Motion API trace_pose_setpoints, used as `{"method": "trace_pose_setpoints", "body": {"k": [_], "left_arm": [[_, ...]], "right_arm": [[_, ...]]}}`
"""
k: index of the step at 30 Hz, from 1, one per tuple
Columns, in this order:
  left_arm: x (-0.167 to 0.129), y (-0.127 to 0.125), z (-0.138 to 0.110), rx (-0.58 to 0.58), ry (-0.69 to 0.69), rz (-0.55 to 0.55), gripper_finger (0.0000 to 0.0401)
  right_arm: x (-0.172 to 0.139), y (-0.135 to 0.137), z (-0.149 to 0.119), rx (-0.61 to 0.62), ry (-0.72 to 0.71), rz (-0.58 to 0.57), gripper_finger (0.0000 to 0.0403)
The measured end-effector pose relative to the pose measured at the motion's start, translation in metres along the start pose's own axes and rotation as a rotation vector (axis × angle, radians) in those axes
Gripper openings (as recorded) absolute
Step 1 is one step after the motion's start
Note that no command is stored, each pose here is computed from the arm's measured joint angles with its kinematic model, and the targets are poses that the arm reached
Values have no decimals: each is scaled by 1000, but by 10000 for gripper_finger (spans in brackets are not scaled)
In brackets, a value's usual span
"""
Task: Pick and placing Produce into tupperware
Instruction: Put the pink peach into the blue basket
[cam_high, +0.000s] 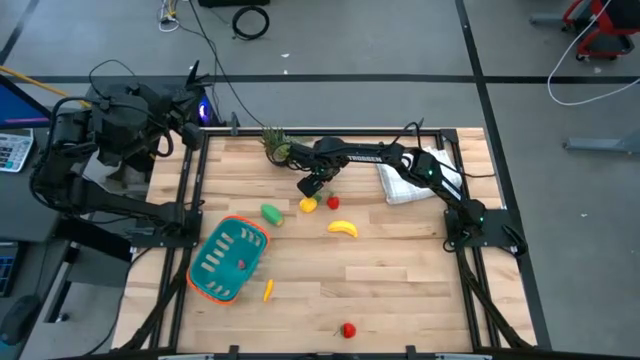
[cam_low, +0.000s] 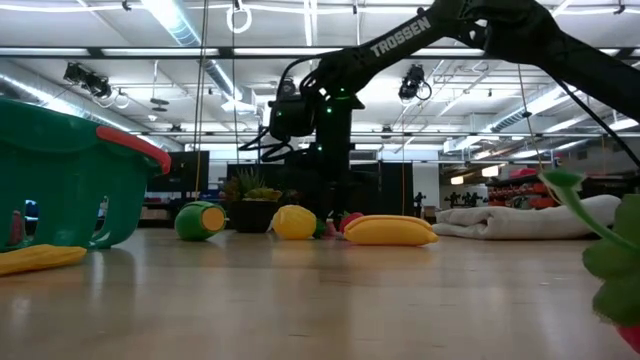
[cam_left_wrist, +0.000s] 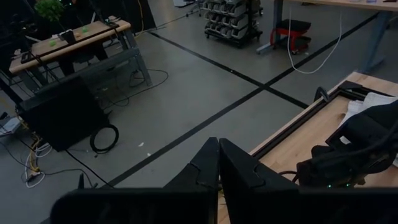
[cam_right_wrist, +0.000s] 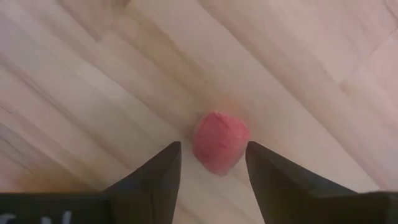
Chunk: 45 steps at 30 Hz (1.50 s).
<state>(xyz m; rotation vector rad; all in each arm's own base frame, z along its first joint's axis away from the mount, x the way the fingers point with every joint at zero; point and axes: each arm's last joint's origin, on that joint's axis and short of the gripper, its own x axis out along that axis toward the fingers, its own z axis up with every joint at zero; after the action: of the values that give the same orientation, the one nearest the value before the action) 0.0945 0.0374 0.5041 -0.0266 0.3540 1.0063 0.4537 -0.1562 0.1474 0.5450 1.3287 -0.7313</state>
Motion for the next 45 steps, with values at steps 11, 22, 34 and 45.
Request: {"method": "trace_pose_setpoints", "body": {"k": [11, 22, 34, 45], "left_arm": [[0, 0, 0, 0, 0, 0, 14], [0, 0, 0, 1, 0, 1, 24], [0, 0, 0, 0, 0, 0, 14], [0, 0, 0, -34, -1, 0, 31]], "right_arm": [[0, 5, 5, 1, -46, 59, 80], [-48, 41, 9, -139, -233, 407, 28], [-211, 123, -39, -499, -952, 880, 28], [-162, 191, -81, -607, -886, 895, 28]]}}
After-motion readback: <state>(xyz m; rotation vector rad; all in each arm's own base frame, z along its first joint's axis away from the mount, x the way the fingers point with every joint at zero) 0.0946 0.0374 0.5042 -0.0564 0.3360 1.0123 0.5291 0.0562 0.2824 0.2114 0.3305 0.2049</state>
